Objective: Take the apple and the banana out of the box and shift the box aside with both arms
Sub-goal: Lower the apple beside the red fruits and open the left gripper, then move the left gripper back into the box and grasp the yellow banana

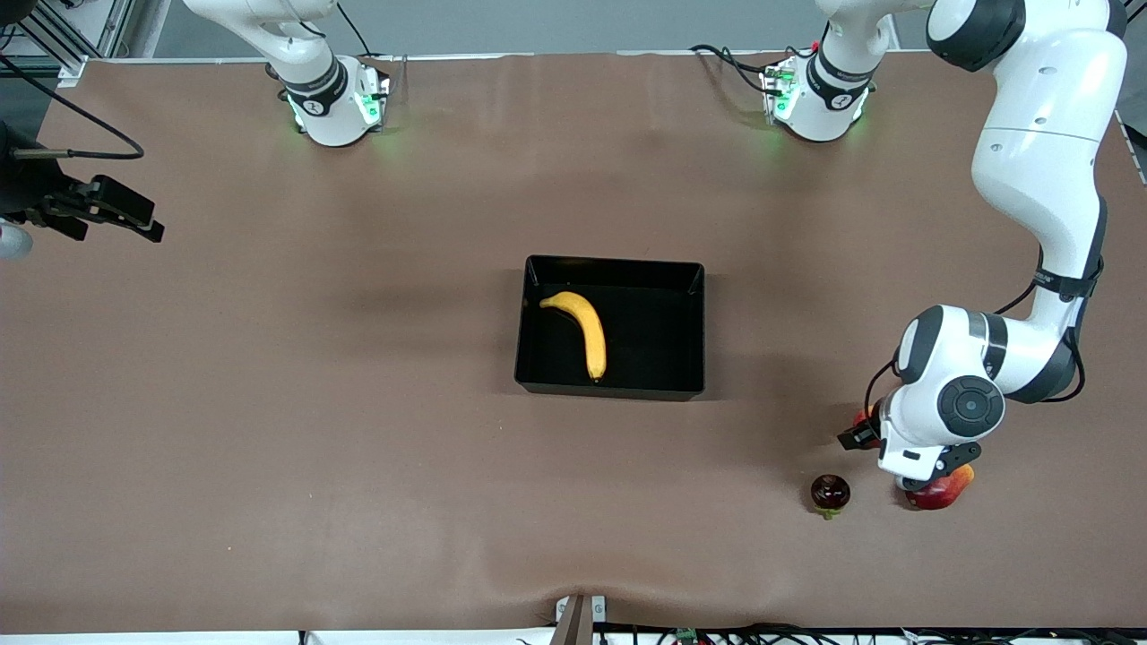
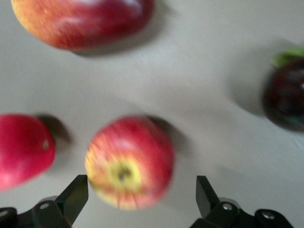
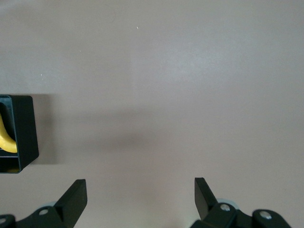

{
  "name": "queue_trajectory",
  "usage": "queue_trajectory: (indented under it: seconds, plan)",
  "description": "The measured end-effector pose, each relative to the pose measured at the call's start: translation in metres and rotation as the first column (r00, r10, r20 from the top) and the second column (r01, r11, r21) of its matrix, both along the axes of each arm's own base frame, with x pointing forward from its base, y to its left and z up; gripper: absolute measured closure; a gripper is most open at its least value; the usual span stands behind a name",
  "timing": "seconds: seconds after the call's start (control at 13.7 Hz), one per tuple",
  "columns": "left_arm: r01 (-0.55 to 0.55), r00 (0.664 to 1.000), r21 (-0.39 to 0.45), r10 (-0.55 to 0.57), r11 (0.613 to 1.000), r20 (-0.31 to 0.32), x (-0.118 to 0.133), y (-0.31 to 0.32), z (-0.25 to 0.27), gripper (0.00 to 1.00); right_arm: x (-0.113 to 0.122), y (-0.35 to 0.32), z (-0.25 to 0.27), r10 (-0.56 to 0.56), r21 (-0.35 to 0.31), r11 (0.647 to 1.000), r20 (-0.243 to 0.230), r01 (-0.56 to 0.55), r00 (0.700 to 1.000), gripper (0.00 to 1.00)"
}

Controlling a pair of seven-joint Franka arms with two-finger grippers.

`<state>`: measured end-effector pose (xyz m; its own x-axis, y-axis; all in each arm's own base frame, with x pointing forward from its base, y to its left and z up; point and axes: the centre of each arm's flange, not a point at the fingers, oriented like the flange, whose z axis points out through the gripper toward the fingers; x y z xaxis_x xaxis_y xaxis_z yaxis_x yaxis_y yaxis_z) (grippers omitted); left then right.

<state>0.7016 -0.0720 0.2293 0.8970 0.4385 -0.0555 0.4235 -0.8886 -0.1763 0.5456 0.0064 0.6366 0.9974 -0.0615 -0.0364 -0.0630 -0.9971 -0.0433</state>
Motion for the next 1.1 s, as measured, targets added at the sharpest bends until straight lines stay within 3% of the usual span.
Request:
queue_trajectory:
  seconds: [0.22,0.44,0.73,0.88,1.1]
  plan:
    - [0.039,0.998,-0.083,-0.043,0.996,-0.048,-0.020,-0.074,0.079,0.00,0.000,0.000,0.000,0.000,0.000,1.000,-0.001,0.000,1.000,0.00]
    - [0.116,0.990,-0.101,-0.123,0.988,-0.069,-0.065,-0.171,0.133,0.00,0.000,0.000,0.000,0.000,0.000,1.000,-0.002,0.000,1.000,0.00]
    - [0.191,0.980,-0.009,-0.191,0.981,-0.058,-0.142,-0.314,0.107,0.00,0.000,0.000,0.000,-0.001,0.000,1.000,-0.002,0.001,1.000,0.00]
    - [0.250,0.968,-0.036,-0.251,0.968,-0.028,-0.166,-0.359,0.091,0.00,0.000,0.000,0.000,0.000,0.000,1.000,-0.003,0.000,1.000,0.00]
    - [0.290,0.957,-0.108,-0.289,0.951,0.026,-0.177,-0.393,0.072,0.00,0.000,0.000,0.000,0.000,0.000,1.000,-0.003,0.000,1.000,0.00]
